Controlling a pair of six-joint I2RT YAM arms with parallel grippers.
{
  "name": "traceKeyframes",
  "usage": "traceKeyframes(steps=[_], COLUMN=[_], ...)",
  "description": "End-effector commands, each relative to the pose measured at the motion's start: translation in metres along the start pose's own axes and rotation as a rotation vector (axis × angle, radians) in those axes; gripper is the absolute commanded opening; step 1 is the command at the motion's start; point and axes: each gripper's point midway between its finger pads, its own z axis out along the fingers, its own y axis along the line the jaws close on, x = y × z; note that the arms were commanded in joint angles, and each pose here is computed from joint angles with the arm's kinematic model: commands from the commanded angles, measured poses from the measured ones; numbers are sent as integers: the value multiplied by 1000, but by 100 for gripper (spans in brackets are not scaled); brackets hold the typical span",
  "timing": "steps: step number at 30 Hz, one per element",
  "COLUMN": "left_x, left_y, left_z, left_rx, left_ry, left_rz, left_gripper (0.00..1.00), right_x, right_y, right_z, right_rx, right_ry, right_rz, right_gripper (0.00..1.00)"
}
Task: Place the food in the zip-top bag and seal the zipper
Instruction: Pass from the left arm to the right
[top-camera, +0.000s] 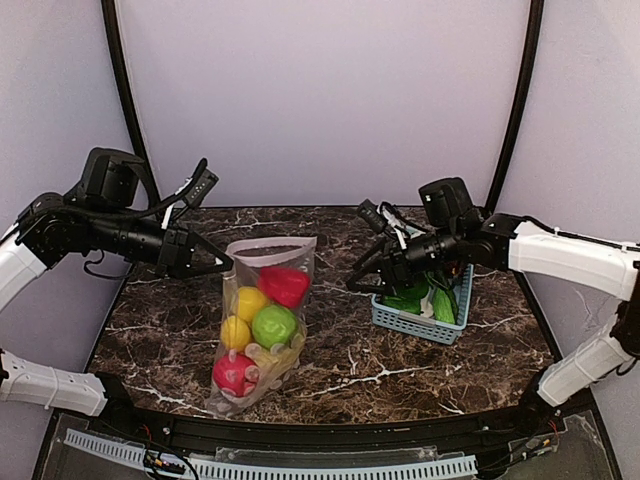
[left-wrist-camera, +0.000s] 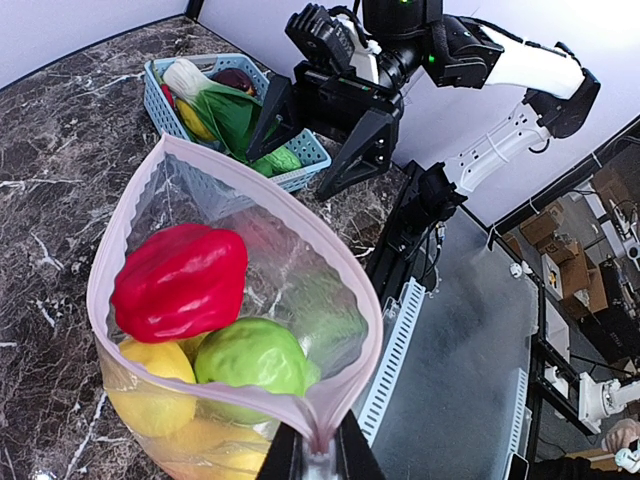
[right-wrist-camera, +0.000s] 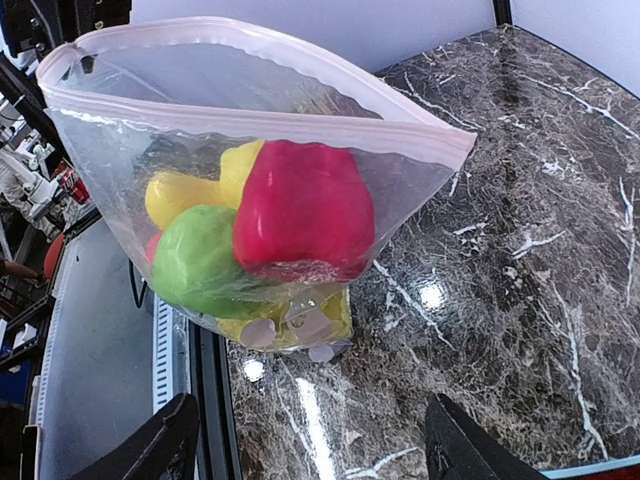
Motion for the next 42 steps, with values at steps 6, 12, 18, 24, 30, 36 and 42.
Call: traceKeyframes(steps=[6, 12, 18, 24, 30, 36, 42], left_x=[0, 6, 10, 11, 12, 12, 11], left_y=[-15, -17, -17, -15, -14, -12, 0], left_z=[-6, -6, -6, -5, -6, -6, -4], left_rx=[73, 87, 89, 83, 79, 65, -3], left_ry=[-24, -15, -9, -1, 0, -4, -10], left_rz=[21, 18, 16, 14, 9, 6, -8], left_gripper=[1, 1, 1, 1, 1, 1, 1], right_x=[-30, -39, -46, -48, -51, -53, -63], right_y=[-8, -13, -12, -6, -3, 3, 7], right_z=[25, 37, 47, 57, 65, 68, 55], right_rx=[-102, -142, -188, -238, -266, -299, -262], right_ry=[-96, -107, -123, -123, -125, -133, -186], right_rz=[-38, -38, -47, -52, -57, -50, -45], right_gripper=[76, 76, 70, 56, 57, 38, 0])
